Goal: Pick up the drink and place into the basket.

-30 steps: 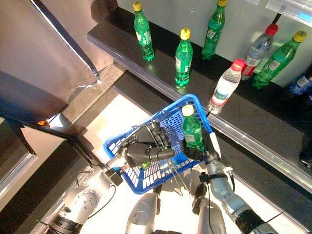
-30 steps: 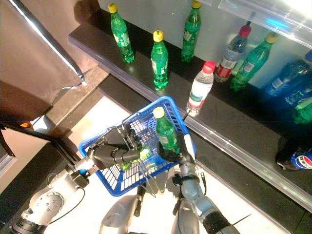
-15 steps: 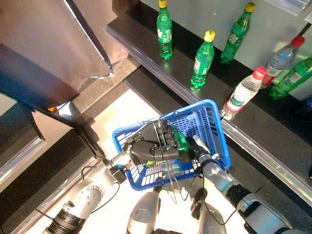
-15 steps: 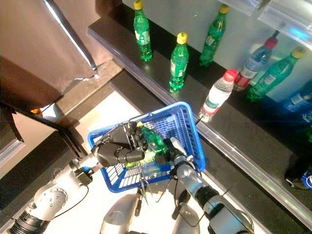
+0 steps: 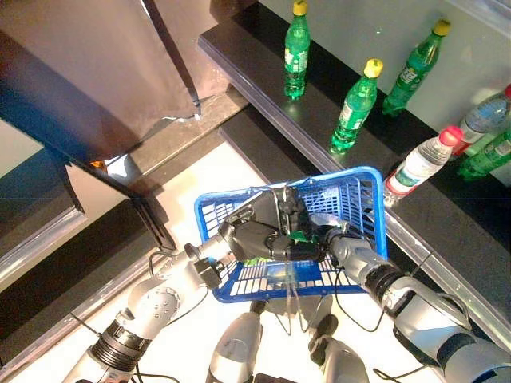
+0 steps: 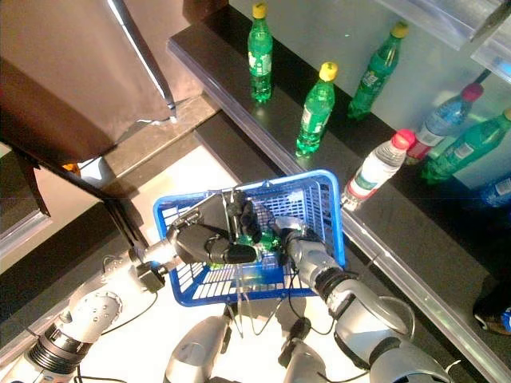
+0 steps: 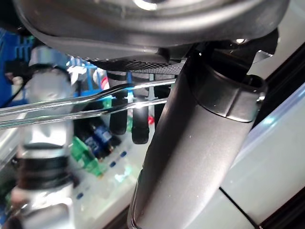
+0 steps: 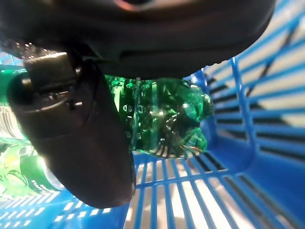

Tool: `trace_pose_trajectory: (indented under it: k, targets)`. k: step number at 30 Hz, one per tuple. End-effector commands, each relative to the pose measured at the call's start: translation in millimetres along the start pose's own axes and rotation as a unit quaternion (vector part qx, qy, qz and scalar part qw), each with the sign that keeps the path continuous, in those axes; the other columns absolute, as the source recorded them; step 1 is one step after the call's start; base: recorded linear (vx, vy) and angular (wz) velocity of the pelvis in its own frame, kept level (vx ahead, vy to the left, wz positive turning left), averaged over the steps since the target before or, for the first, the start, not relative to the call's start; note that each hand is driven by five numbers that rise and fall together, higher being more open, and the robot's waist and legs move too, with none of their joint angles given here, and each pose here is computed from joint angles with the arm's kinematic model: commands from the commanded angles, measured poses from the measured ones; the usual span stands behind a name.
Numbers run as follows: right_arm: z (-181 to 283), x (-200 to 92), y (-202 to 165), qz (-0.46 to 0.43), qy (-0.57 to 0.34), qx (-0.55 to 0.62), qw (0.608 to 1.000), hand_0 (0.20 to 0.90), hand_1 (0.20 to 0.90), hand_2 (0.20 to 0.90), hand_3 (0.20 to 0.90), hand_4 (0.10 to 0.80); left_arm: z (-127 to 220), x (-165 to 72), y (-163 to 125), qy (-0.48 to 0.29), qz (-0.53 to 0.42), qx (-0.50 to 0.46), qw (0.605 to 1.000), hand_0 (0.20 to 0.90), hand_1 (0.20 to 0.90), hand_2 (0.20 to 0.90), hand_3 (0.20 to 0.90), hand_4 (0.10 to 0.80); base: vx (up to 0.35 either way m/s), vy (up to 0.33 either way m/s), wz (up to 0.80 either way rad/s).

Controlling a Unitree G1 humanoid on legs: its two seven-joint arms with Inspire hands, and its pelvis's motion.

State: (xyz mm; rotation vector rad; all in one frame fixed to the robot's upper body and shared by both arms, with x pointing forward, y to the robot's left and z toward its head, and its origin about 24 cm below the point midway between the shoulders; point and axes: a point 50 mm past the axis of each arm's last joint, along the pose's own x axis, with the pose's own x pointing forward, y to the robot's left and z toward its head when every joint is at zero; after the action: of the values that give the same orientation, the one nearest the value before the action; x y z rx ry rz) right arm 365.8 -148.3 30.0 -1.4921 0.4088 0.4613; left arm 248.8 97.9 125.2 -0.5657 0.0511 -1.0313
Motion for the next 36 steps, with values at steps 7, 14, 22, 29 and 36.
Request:
trace_pose_trajectory:
  k: [7, 14, 22, 29, 36]
  targets:
    - [26.2, 5.8, 7.7, 0.059, 0.019, -0.096, 0.993, 0.3, 0.3, 0.3, 0.2, 0.1, 59.6, 48.4, -107.4, -0.192, -0.295, -0.003, 0.936, 0.3, 0.3, 0.3, 0.2, 0.1, 0.048, 0.011, 0.02]
    - [51.9, 5.7, 7.8, 0.035, -0.022, -0.055, 0.998, 0.9, 0.9, 0.9, 0.9, 0.8, 61.6, 85.5, -101.8, -0.211, -0.258, 0.01, 0.943, 0.3, 0.3, 0.3, 0.2, 0.1, 0.016, 0.003, -0.03]
    - [77.9, -0.9, -25.2, -0.058, -0.118, -0.012, 0.991, 0.9, 0.9, 0.9, 0.9, 0.8, 65.1, 101.9, -89.2, -0.261, -0.186, 0.042, 0.946, 0.3, 0.3, 0.3, 0.2, 0.1, -0.035, 0.038, -0.17]
    - [96.7, -21.0, -62.1, -0.117, -0.182, 0.041, 0.975, 0.9, 0.9, 0.9, 0.9, 0.8, 73.6, 95.4, -74.4, -0.311, -0.074, 0.096, 0.943, 0.3, 0.3, 0.3, 0.2, 0.1, 0.013, 0.016, -0.07]
    - [91.8, -57.4, -80.8, -0.2, -0.233, 0.094, 0.947, 0.9, 0.9, 0.9, 0.9, 0.8, 85.4, 66.9, -51.2, -0.347, 0.066, 0.144, 0.925, 0.3, 0.3, 0.3, 0.2, 0.1, 0.0, 0.006, -0.12]
